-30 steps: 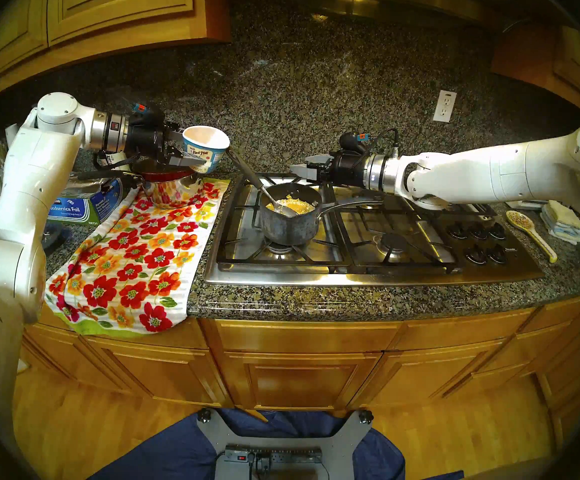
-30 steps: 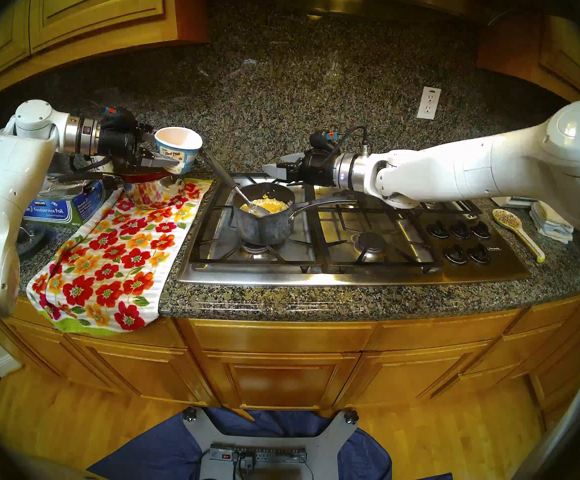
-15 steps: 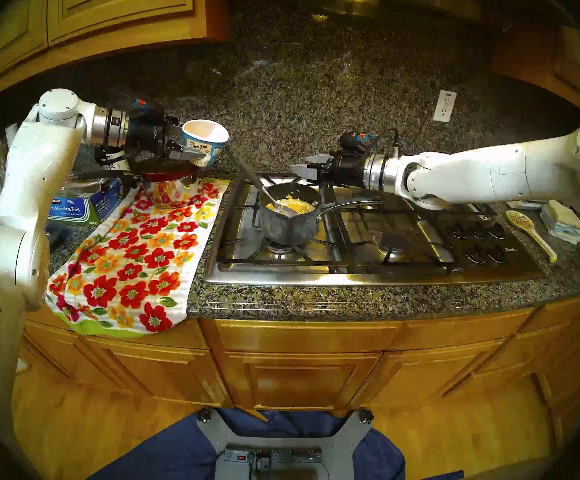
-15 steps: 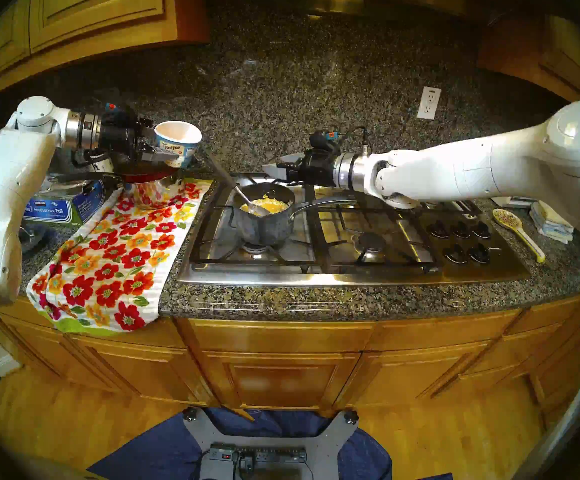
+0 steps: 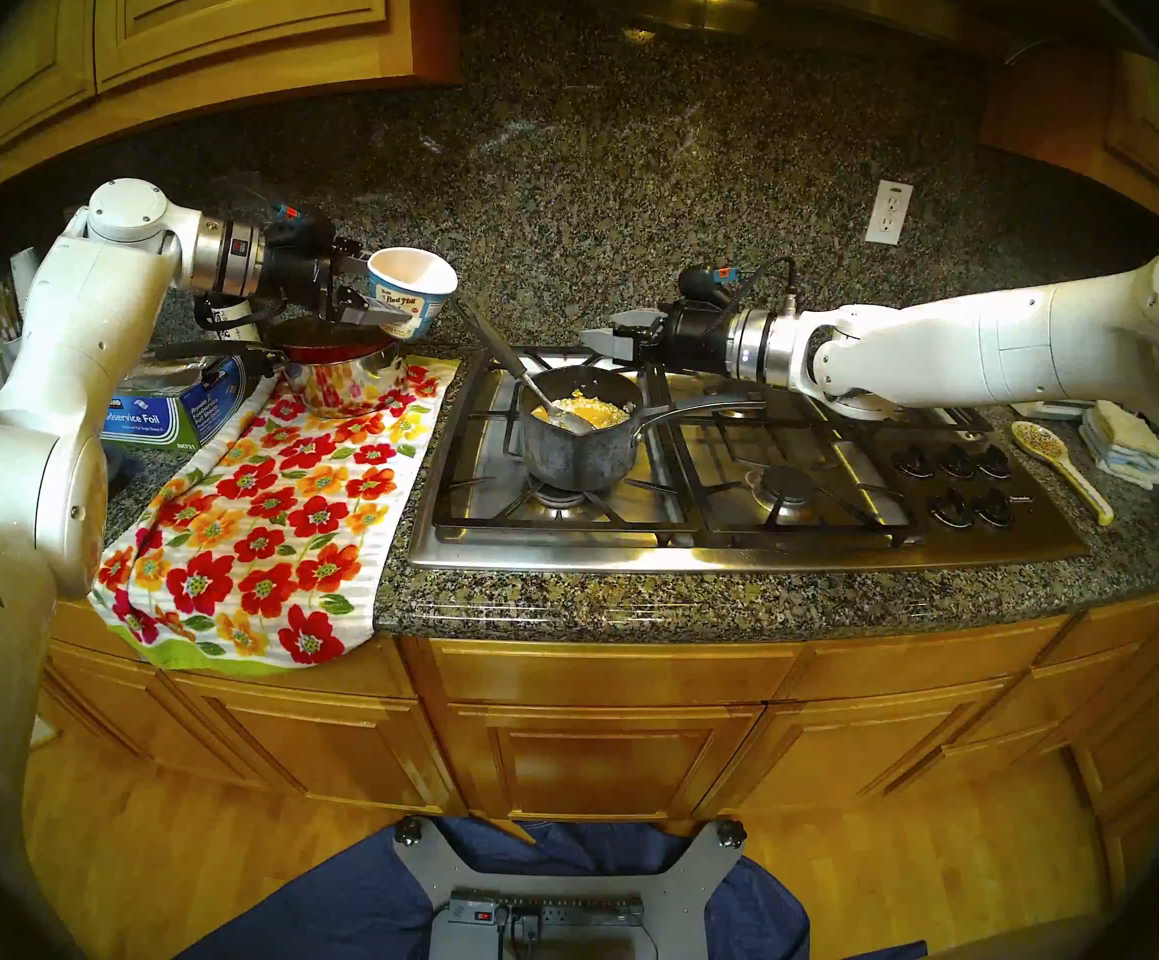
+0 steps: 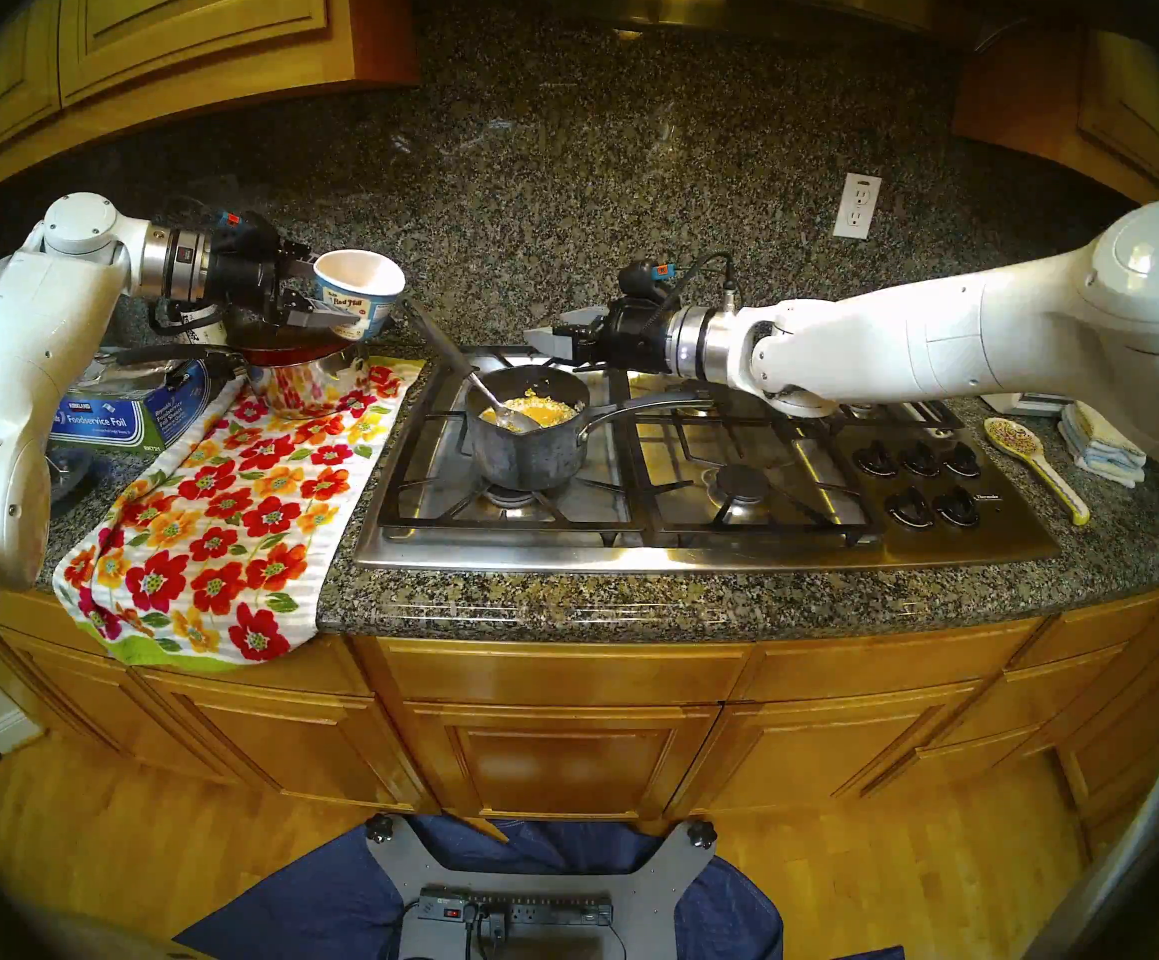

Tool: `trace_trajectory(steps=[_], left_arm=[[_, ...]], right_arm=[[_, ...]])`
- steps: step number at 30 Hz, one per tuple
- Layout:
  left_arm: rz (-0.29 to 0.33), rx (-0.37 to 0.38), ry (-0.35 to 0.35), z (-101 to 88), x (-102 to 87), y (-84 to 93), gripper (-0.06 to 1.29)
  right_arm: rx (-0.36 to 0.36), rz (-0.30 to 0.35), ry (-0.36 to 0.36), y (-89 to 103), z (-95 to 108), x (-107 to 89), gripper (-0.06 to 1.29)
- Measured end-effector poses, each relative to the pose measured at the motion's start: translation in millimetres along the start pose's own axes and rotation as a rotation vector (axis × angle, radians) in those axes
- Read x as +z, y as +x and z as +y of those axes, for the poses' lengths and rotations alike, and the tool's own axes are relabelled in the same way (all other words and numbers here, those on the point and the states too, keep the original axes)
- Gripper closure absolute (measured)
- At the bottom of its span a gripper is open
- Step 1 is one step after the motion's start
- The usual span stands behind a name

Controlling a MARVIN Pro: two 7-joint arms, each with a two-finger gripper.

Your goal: Pour oats into pot and stir with a spoon

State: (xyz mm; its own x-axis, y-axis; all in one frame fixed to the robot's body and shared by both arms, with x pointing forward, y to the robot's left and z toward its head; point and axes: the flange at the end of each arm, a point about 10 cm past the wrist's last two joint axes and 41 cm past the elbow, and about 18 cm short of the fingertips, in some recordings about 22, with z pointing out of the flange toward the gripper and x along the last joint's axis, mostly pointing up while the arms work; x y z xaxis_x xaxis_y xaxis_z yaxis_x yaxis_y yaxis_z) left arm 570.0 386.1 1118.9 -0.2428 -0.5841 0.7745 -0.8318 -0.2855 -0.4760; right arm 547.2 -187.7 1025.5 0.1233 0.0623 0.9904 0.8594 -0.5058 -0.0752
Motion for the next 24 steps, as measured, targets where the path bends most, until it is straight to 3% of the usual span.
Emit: trace_trajectory(steps=[17, 24], left_arm=[[-0.047, 0.043, 0.002, -5.5, 31.1, -3.4, 0.45], [-0.050, 0.073, -0.006, -7.4, 44.1, 3.2, 0.45]], right_arm=[[0.000, 0.000, 0.000, 0.0, 0, 0.0, 0.01], [0.000, 0.000, 0.000, 0.0, 0, 0.0, 0.01]])
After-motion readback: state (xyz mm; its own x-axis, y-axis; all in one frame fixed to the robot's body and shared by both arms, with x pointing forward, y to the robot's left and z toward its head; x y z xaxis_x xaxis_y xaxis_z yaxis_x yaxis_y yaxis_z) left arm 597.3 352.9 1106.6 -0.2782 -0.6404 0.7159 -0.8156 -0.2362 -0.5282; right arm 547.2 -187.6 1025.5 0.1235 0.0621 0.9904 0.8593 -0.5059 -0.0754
